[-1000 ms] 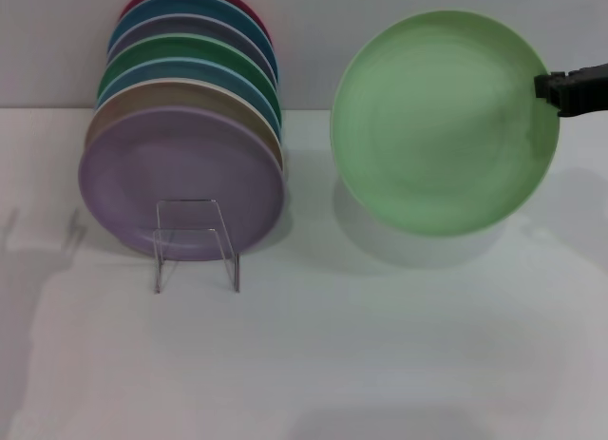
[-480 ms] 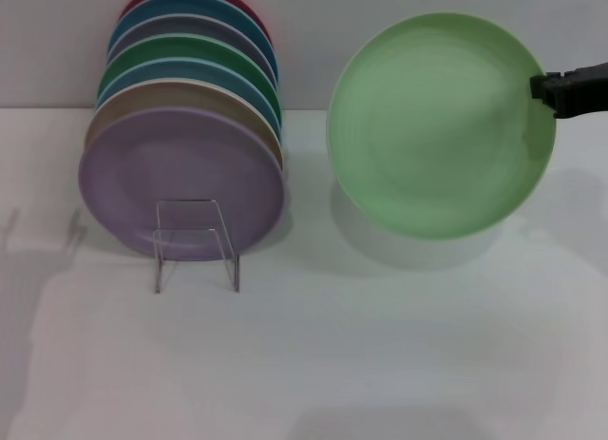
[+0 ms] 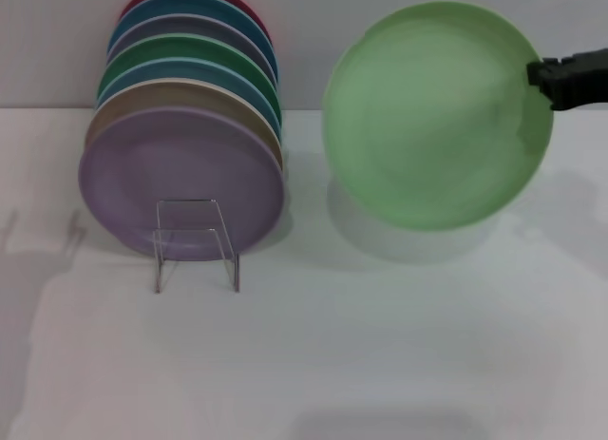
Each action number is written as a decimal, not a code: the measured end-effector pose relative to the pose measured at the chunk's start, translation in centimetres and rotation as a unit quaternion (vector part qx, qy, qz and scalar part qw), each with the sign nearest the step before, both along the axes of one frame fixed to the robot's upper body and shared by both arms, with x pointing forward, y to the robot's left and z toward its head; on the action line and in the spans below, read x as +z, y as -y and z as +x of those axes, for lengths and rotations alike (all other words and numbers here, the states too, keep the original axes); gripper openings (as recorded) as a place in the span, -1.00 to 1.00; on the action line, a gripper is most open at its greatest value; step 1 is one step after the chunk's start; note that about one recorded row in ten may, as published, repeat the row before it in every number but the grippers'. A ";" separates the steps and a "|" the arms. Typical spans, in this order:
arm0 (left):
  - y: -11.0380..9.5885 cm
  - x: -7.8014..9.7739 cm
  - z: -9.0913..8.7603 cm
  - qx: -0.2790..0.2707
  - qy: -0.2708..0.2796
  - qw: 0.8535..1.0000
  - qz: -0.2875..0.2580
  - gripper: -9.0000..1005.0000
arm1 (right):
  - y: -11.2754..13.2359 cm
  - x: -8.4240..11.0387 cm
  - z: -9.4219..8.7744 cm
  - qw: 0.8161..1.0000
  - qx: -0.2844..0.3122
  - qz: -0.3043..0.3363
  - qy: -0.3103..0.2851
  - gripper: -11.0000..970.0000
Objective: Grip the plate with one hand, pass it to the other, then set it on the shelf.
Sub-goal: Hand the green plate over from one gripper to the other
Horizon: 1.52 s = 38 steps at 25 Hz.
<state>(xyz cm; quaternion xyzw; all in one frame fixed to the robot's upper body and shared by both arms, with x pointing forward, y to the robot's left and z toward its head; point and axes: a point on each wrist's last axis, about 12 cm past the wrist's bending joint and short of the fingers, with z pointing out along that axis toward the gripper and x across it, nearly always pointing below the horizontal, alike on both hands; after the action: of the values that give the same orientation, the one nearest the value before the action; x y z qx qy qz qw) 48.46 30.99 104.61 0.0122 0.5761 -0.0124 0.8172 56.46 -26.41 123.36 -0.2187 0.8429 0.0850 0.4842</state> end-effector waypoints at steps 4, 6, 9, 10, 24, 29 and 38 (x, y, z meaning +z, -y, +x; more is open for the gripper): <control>0.0 0.0 -0.1 0.001 0.000 1.000 0.000 0.65 | -0.7 0.2 -0.4 1.000 0.008 -0.006 0.023 -0.87; -0.1 0.0 -0.1 0.001 0.001 1.000 0.000 0.65 | -1.0 0.4 -0.8 0.999 0.014 -0.017 0.044 -0.87; -0.2 0.1 -0.4 0.004 0.011 1.000 -0.001 0.65 | -1.1 0.6 -1.3 0.997 0.015 -0.023 0.067 -0.87; -0.2 0.1 -0.4 0.004 0.011 1.000 -0.001 0.65 | -1.1 0.6 -1.3 0.997 0.015 -0.023 0.067 -0.87; 0.0 0.5 -1.1 -0.002 0.026 0.999 -0.018 0.64 | -1.6 -1.4 -3.5 0.979 0.072 0.071 0.179 -0.85; 0.2 0.4 -1.5 -0.021 0.026 0.999 -0.041 0.64 | -1.4 -3.8 -3.6 0.973 0.100 0.088 0.189 -0.85; 1.2 0.7 -2.0 -0.113 0.027 0.993 -0.037 0.64 | 0.5 -6.6 -4.2 0.968 0.111 0.116 0.191 -0.84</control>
<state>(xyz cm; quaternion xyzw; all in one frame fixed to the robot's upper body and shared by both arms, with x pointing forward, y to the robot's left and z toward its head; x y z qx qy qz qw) 46.45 29.74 105.35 0.0472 0.5479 -0.1251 0.8258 52.31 -26.94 116.75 -0.2656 0.6894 0.1925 0.6458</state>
